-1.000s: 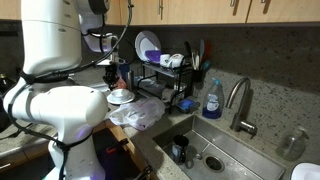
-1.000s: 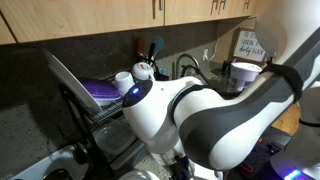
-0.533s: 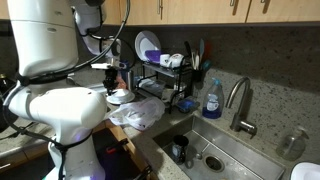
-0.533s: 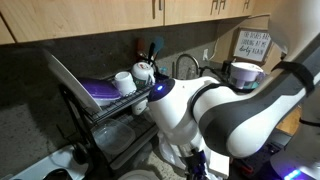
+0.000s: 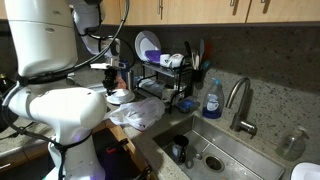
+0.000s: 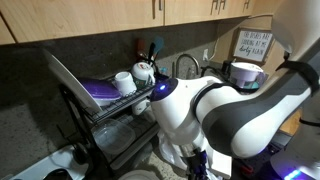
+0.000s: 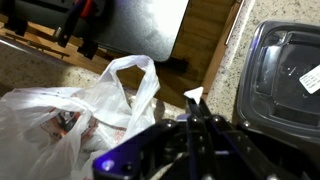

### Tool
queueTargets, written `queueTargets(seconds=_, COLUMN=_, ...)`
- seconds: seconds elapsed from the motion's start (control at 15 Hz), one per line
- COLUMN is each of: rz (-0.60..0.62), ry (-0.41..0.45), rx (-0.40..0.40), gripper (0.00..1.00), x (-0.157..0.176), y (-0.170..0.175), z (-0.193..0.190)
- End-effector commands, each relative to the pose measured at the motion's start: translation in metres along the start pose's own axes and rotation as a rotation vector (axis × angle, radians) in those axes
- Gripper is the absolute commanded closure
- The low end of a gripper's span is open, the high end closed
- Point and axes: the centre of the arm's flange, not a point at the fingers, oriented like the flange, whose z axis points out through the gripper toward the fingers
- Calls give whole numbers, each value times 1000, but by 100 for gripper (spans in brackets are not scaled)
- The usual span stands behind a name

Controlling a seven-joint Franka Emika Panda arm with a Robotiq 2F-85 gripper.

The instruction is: Take the objects from the white bowl one at a time and put them in the plastic bag

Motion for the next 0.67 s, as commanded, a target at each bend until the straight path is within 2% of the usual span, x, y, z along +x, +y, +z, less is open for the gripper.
queueTargets(seconds=0.0, rz=13, ry=2, rx=13, gripper=99, x=3, y=7, z=-2)
queueTargets(seconds=0.6, rz=114, ry=-40, rx=45, gripper=99, x=-2, y=38, z=1)
